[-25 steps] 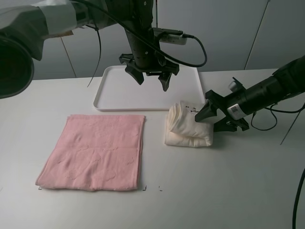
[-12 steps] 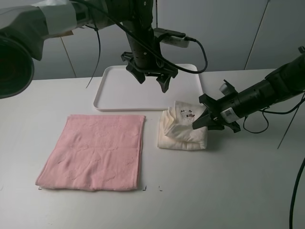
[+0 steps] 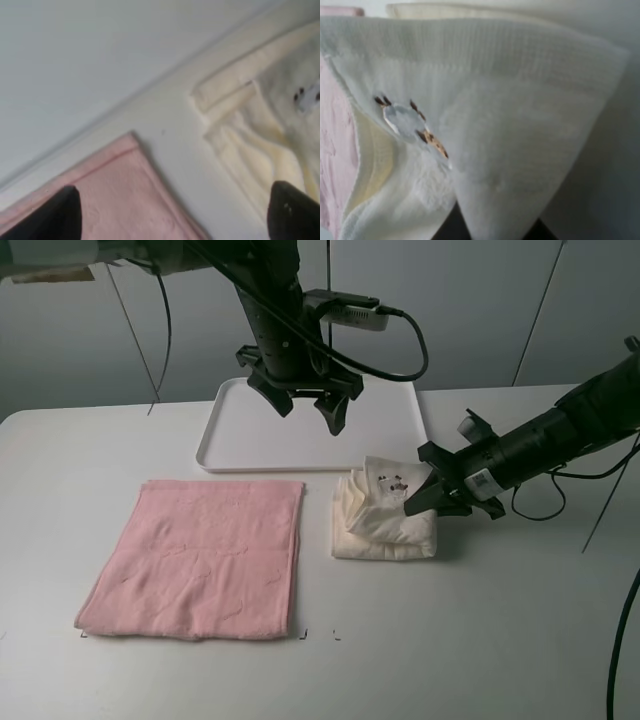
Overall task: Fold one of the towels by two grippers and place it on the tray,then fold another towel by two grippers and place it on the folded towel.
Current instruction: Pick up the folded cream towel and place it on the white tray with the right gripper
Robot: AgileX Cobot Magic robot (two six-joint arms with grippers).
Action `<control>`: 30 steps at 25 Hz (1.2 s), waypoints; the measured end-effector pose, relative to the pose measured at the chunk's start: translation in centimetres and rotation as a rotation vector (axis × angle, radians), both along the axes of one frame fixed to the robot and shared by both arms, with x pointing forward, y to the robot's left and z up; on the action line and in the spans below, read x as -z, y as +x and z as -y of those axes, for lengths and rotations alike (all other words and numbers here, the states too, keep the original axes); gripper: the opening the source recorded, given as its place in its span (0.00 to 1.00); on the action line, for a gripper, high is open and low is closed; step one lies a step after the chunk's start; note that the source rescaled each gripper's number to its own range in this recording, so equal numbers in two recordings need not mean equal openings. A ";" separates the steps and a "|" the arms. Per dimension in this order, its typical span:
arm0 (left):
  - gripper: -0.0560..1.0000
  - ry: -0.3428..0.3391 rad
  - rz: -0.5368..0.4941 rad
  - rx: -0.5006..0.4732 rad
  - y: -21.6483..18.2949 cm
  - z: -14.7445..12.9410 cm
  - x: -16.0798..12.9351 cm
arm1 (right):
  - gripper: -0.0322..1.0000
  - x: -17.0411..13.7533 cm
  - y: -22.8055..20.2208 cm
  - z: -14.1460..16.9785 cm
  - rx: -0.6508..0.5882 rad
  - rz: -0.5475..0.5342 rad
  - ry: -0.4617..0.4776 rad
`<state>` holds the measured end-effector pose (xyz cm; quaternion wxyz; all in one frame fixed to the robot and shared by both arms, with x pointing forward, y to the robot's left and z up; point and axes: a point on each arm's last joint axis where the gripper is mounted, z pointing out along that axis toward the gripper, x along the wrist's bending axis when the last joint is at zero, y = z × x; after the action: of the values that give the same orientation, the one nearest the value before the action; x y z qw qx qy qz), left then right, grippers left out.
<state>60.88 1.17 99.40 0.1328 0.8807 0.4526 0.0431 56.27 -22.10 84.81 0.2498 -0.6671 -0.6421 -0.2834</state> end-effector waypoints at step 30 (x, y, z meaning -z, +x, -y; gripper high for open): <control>0.96 -0.086 0.136 -0.142 -5.7 -9.6 1.2 | 0.11 -16.5 11.4 -7.2 -0.122 0.331 0.071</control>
<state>55.18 10.80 98.23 0.1977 0.8349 0.5053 0.0926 67.62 -14.91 101.33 0.1806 -0.5620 -0.7033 -0.3961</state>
